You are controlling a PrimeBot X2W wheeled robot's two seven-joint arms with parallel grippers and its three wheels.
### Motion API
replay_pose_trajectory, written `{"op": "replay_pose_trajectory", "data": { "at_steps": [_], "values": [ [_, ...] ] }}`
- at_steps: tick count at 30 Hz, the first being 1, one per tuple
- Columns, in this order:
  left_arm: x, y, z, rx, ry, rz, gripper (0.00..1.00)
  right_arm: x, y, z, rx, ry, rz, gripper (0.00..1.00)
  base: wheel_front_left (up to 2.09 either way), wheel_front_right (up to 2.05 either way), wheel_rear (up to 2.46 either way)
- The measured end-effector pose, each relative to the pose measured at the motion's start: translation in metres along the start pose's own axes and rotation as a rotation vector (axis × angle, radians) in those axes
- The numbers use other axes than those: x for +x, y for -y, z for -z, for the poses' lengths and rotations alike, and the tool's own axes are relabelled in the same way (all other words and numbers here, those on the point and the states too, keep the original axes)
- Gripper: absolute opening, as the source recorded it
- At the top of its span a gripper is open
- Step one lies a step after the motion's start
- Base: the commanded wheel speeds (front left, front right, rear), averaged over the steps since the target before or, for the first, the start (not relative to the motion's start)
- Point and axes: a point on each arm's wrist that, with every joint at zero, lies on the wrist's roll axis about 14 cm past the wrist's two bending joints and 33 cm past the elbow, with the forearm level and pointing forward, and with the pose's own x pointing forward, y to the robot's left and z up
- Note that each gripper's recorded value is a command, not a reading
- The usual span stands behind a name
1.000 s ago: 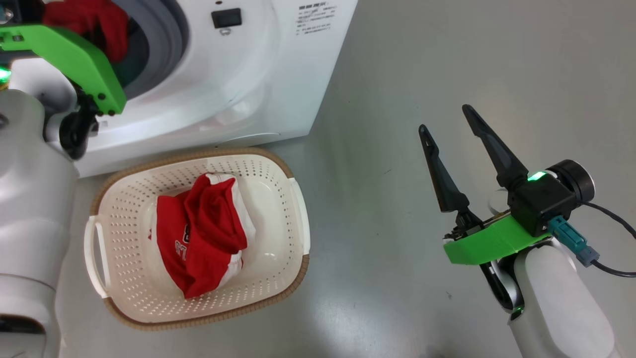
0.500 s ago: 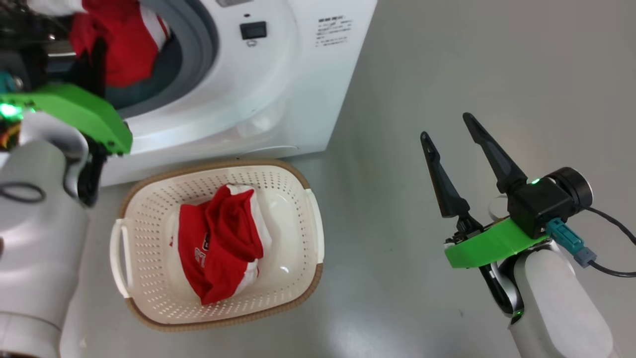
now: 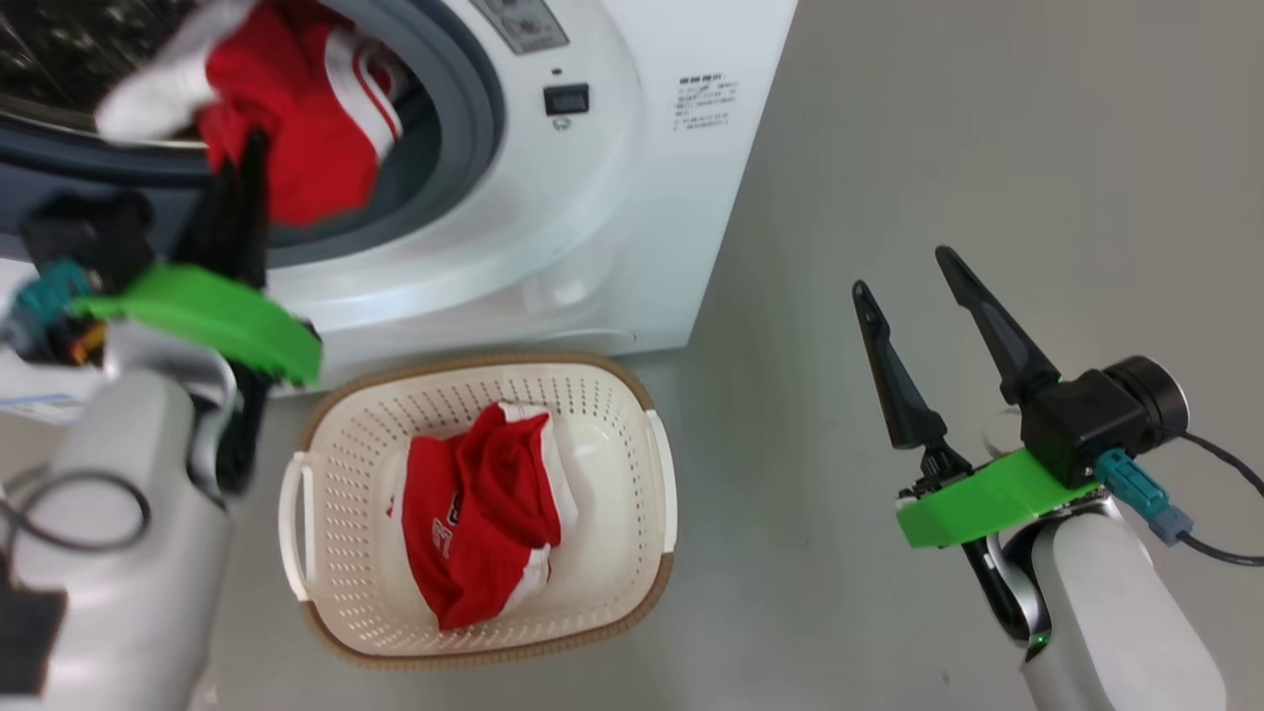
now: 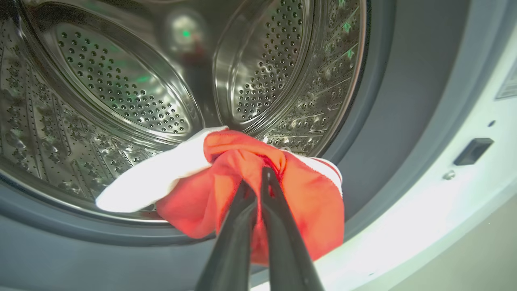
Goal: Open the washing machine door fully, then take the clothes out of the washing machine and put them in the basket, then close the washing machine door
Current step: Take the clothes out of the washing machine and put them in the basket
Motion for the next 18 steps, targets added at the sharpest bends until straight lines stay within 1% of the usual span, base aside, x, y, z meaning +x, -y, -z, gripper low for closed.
{"op": "replay_pose_trajectory", "data": {
  "at_steps": [3, 10, 18],
  "values": [
    [-0.018, 0.003, -0.002, -0.014, 0.016, -0.002, 0.00, -0.005, -0.001, -0.006, -0.001, 0.012, 0.001, 1.00, 0.00, 0.00, 0.00],
    [-0.058, 0.011, -0.014, -0.004, 0.063, -0.003, 0.00, -0.023, -0.002, -0.019, 0.000, 0.030, 0.014, 1.00, 0.00, 0.00, 0.00],
    [-0.099, 0.005, -0.031, -0.019, 0.128, -0.055, 0.00, -0.036, -0.008, -0.035, 0.020, 0.068, 0.009, 1.00, 0.00, 0.00, 0.00]
  ]
}}
